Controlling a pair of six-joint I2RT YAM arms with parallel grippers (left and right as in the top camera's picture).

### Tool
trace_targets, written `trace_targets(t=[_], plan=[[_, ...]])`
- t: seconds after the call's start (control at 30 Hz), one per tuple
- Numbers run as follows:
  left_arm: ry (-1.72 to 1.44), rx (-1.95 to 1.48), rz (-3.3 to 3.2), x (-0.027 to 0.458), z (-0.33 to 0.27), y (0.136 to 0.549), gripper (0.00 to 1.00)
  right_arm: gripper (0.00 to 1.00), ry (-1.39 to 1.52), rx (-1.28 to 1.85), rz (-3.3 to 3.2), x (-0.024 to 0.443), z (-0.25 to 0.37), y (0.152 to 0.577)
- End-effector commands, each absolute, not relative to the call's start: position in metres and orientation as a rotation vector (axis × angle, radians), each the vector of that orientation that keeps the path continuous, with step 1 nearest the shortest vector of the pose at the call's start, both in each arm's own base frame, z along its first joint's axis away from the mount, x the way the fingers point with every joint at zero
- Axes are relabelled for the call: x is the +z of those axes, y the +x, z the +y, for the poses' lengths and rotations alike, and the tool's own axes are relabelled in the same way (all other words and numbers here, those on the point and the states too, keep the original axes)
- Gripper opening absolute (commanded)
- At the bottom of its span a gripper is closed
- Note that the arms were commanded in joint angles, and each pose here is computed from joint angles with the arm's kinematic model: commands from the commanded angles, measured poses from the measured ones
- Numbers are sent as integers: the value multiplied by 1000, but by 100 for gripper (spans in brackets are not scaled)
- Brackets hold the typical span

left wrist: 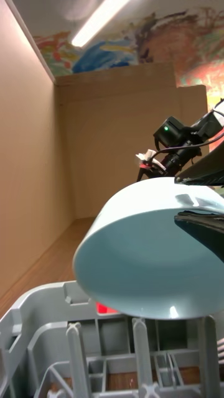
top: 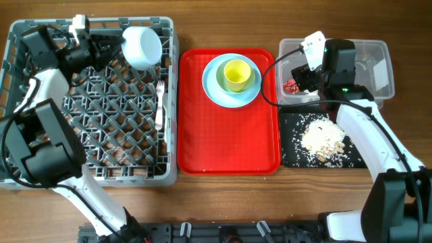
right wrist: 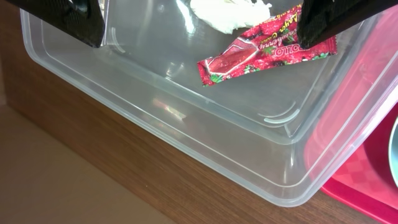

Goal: Sort waste into correct bins and load items into the dishwasher rack
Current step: 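Lift the blue bowl with the left gripper and set it in the rack, then release the bowl and move the left gripper to the yellow cup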

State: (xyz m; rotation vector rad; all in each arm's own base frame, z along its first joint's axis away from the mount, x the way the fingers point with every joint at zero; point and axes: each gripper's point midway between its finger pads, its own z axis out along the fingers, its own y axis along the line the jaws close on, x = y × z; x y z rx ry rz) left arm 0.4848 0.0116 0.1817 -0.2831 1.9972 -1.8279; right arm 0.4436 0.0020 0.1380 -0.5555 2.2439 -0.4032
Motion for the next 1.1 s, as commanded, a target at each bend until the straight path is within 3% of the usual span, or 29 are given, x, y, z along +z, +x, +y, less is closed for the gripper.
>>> trace_targets(t=[0.0,0.07,0.33,0.37,0.4,0.83,1.07], plan=[[-287,-1839,1990,181,16,485,49,100,-559,-403,2237,140,2,448],[-280,-1841,1993,181,13,485,45,100,-559,-403,2237,140,2,448],[-312,-1823,1977,181,29,484,50,100,-559,-404,2237,140,2,448],[-315,-1821,1976,181,30,484,66,100,-558,-403,2237,140,2,448],[-314,-1820,1975,181,31,484,100,100,-559,-403,2237,140,2,448],[-290,-1790,1987,175,27,475,99,100,-559,-403,2237,140,2,448],[-435,-1333,2135,240,11,464,99,100,-559,-404,2237,140,2,448]])
